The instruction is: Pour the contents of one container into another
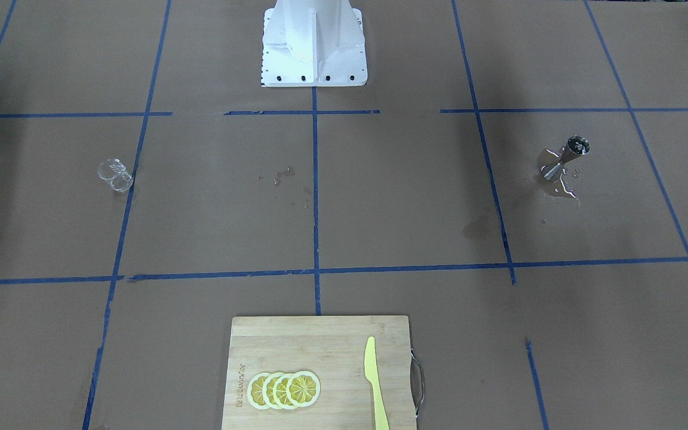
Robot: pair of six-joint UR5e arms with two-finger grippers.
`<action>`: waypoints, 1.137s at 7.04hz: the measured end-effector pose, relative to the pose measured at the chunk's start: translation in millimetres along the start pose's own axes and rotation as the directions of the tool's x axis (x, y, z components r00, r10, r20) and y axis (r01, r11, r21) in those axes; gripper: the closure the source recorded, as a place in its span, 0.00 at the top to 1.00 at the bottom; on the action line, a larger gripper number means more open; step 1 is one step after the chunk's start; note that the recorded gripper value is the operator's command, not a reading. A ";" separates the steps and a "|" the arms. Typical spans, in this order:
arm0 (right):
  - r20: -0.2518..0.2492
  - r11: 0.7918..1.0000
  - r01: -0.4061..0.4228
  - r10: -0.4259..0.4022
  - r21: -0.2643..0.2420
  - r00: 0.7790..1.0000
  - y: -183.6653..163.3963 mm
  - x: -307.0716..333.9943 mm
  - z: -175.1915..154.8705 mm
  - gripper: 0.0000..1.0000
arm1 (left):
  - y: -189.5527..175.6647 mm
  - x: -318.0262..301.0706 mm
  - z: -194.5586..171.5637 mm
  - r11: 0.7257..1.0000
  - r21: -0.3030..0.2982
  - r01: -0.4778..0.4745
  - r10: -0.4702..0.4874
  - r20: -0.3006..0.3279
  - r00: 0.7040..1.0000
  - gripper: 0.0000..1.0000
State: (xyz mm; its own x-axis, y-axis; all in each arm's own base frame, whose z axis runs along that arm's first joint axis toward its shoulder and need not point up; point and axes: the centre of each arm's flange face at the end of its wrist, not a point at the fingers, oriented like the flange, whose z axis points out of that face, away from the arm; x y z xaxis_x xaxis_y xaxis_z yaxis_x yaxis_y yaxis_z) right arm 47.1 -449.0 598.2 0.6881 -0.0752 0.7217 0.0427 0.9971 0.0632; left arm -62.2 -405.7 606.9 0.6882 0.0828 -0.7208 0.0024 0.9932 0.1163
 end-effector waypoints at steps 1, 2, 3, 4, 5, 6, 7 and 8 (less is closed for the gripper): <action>-0.002 1.000 -0.017 0.017 -0.010 1.000 6.0 6.0 3.6 1.00 | 11.7 -2.6 -2.5 1.000 -0.003 0.006 -0.006 0.005 1.000 1.00; -0.004 0.999 -0.027 0.027 -0.016 1.000 9.5 9.9 6.6 1.00 | 22.0 -6.0 0.5 1.000 -0.014 0.011 -0.011 0.007 1.000 1.00; -0.004 0.999 -0.037 0.037 -0.022 0.999 10.8 13.1 9.4 1.00 | 25.6 -5.6 0.7 1.000 -0.013 0.007 -0.007 0.009 1.000 1.00; -0.003 0.999 -0.040 0.040 -0.023 0.999 10.2 15.9 12.1 1.00 | 25.3 -2.7 -2.1 1.000 0.000 -0.006 0.006 0.009 1.000 1.00; 0.000 0.999 -0.032 0.032 -0.016 0.999 8.0 15.8 12.2 1.00 | 23.4 -0.7 -4.1 1.000 0.011 -0.017 0.017 0.010 1.000 1.00; 0.004 1.000 -0.025 0.026 -0.010 1.000 6.1 15.1 11.8 1.00 | 19.7 0.7 -4.8 1.000 0.016 -0.025 0.025 0.011 1.000 1.00; 0.008 1.000 -0.022 0.022 -0.007 1.000 5.0 14.1 11.3 1.00 | 15.6 1.8 -4.5 0.999 0.017 -0.032 0.032 0.011 0.999 1.00; 0.010 1.000 -0.020 0.020 -0.005 1.000 4.7 13.1 10.4 1.00 | 14.0 1.9 -3.2 0.999 0.014 -0.033 0.033 0.010 0.999 1.00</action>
State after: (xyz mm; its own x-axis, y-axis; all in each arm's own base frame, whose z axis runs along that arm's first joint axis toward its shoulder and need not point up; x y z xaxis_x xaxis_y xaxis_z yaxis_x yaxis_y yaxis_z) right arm 48.7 -445.4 615.1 0.6814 -0.0555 0.7298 0.0327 0.9984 0.0454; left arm -63.2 -391.4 605.0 0.6955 0.1145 -0.7094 -0.0102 0.9887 0.1497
